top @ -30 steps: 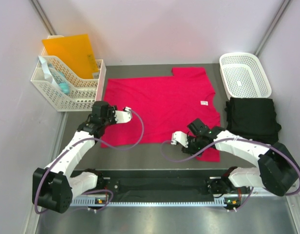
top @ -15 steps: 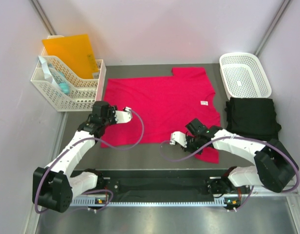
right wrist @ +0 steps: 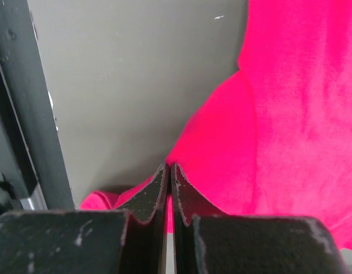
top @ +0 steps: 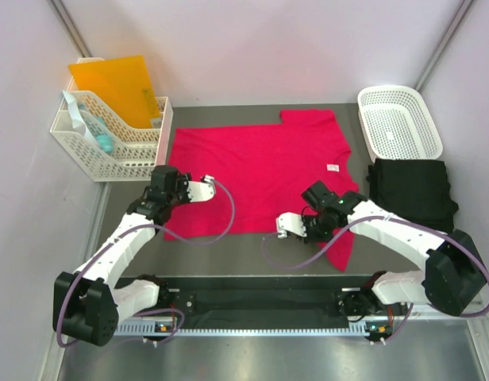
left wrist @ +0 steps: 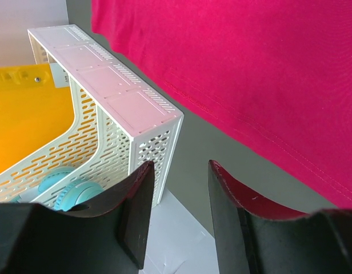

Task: Fold and stack the t-shirts
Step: Flatten the tshirt out

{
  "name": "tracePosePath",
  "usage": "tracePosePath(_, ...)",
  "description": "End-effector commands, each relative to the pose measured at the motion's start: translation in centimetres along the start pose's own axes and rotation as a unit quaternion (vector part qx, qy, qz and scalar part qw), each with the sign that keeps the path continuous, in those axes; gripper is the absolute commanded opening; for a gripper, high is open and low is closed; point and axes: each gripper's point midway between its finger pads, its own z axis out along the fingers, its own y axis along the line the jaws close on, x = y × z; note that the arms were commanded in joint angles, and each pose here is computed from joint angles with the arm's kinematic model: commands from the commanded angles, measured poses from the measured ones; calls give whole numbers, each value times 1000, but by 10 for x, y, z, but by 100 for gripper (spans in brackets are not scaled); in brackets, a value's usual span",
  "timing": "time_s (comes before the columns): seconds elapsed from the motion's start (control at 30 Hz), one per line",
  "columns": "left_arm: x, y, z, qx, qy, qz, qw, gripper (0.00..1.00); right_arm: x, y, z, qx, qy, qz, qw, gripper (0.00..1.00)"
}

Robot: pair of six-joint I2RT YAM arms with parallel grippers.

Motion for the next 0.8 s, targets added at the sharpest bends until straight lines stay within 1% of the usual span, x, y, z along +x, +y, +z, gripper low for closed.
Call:
tracePosePath(0.0,-8,4,-1,-11,-18,-5,1000,48,-2,-5,-8,3,2,-44,999,0)
tracePosePath(0.1,-7,2,-1,-6,-18,-7,1000,48,-1,-17,-12,22,7,-50,998,0)
tracePosePath(0.17,-8,1,-1,-5,-20,-8,1000,48,0,-26,-12,40,13,-48,998,13)
tracePosePath(0.23,-8,0,-1,-4,-21,-9,1000,48,0,-38,-9,63,17,-42,997,32)
tracePosePath(0.3,-8,0,-1,-4,-21,-10,1000,48,7,-51,-8,99,37,-25,994,38)
tracePosePath(0.33,-8,0,-2,-5,-22,-10,1000,48,3,-61,-10,125,32,-22,991,40)
tracePosePath(0.37,-8,0,-2,-5,-22,-11,1000,48,9,-70,-14,154,46,-17,987,40)
tracePosePath(0.47,-7,-3,-2,-2,-22,-14,1000,48,7,-84,-24,202,42,-25,978,40)
tracePosePath(0.6,-6,-5,-3,-3,-20,-16,1000,48,0,-90,-34,221,31,-35,974,37)
tracePosePath(0.63,-5,-7,-3,-1,-20,-15,1000,48,-1,-84,-37,200,32,-48,978,35)
tracePosePath(0.7,-4,-8,-4,-2,-19,-14,1000,48,-15,-66,-40,155,-8,-74,985,33)
tracePosePath(0.73,-3,-9,-3,-1,-17,-14,1000,48,-15,-50,-45,115,-9,-93,989,33)
tracePosePath(0.77,-3,-9,-4,-3,-17,-13,1000,48,-25,-38,-45,87,-34,-103,990,33)
